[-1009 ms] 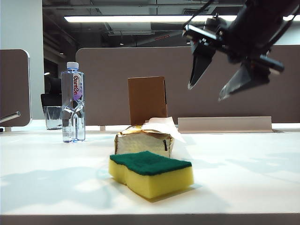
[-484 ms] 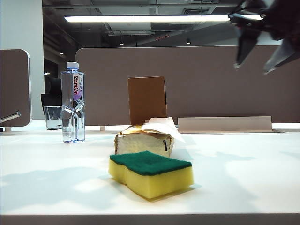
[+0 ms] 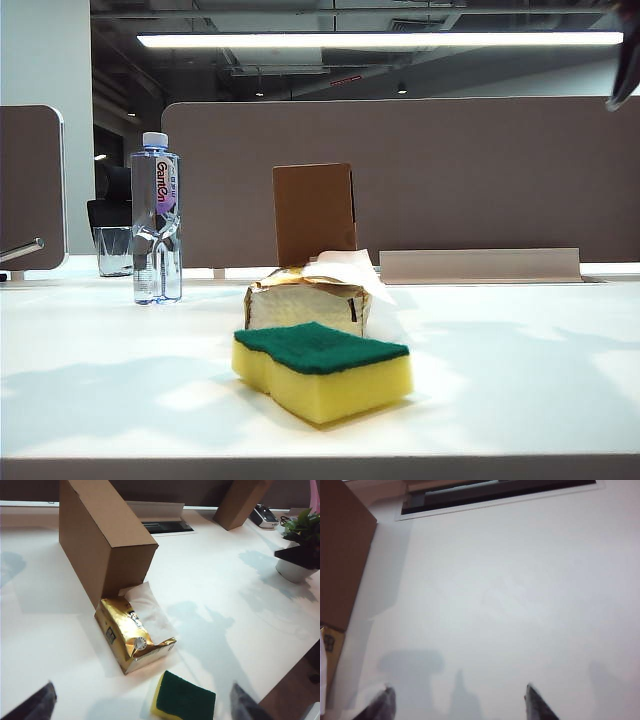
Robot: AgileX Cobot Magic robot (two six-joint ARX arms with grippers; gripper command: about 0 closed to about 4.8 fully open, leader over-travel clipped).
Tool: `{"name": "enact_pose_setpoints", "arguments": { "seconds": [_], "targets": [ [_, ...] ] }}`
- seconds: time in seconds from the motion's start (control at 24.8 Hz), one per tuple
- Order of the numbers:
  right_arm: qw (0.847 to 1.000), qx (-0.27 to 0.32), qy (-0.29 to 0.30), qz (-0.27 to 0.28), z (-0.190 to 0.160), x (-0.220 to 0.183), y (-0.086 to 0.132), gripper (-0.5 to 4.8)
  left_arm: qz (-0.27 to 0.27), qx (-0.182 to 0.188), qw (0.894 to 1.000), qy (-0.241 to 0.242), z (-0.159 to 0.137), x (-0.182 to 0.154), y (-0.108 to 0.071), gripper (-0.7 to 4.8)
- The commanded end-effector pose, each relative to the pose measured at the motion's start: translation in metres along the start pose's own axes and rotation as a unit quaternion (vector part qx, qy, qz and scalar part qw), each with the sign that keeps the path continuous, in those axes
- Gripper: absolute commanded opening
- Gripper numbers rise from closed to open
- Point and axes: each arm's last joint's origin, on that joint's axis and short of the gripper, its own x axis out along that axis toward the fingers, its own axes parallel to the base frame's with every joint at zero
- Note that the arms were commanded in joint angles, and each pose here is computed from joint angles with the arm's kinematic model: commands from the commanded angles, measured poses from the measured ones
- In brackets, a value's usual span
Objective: Move the sponge from right to left to wipe the table, avoiding obstacles on the table, and finally reaching the bottle of mineral water.
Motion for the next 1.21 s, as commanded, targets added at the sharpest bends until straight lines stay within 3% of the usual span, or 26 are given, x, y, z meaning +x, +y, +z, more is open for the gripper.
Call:
{"name": "enact_pose_setpoints", "arguments": {
  "seconds": [0.04, 0.48, 0.73, 0.85, 1.21],
  "targets": [
    [1.0, 0.01, 0.003, 0.012, -0.002, -0.02, -0.005, 3.33, -0.004, 0.006, 1.0, -0.003, 0.002, -0.001, -0.001, 4.79],
    [0.997, 0.039, 0.016, 0.063, -0.021, -0.073, 0.004, 3.22, -0.004, 0.004, 1.0, -0.002, 0.001, -0.001, -0.001, 4.79],
    [0.984, 0.089, 0.088, 0.126, -0.036, -0.081, 0.008, 3.22, -0.004, -0.002, 1.0, 0.005, 0.0, -0.001, -0.001, 4.79],
    [0.981, 0.103, 0.104, 0.127, -0.043, -0.089, 0.01, 3.22, -0.004, -0.01, 1.0, 0.013, -0.002, -0.001, -0.001, 4.79],
    [0.981, 0.127, 0.067, 0.131, -0.06, -0.129, 0.017, 3.22, -0.024, -0.036, 0.998, 0.034, -0.01, -0.007, -0.008, 4.79]
  ]
}}
